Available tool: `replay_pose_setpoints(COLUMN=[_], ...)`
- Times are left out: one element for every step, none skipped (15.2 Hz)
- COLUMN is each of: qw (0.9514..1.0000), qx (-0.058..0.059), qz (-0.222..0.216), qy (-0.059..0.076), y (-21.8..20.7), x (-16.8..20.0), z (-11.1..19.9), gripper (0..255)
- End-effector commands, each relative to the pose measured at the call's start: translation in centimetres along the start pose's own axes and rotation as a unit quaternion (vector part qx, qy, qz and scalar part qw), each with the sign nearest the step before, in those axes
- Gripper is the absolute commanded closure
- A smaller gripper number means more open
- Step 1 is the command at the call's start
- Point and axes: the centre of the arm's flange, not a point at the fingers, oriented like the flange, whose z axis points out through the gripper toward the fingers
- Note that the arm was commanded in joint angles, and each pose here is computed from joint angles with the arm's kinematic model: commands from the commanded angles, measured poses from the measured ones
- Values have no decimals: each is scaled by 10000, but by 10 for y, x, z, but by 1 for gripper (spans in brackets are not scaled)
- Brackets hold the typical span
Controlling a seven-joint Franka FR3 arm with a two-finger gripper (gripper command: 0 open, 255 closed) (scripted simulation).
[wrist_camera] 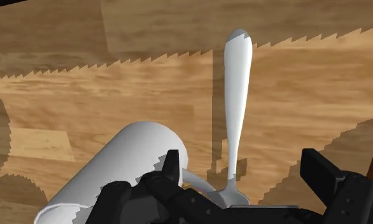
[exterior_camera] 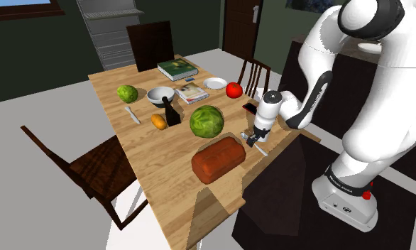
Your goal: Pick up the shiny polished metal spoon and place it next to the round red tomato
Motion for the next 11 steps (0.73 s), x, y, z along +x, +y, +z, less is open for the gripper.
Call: replay_pose_setpoints(qw=[10000, 10000, 10000, 10000, 10000, 10000, 10000, 10000, 10000, 10000, 10000], qx=[-2, -2, -2, -2, -2, -2, -2, -2, -2, -2, -2], qz=[-4, -4, -4, -4, -4, -4, -4, -4, -4, -4, -4], qy=[-17, -17, -17, -17, -17, -17, -17, -17, -17, -17, -17], y=[0, 0, 0, 0, 0, 0, 0, 0, 0, 0, 0], x=[-1, -1, -1, -1, -1, -1, -1, -1, -1, -1, -1], z=[13, 18, 27, 27, 27, 27, 27, 27, 27, 27, 27], gripper=[0, 0, 0, 0, 0, 0, 0, 0, 0, 0, 0])
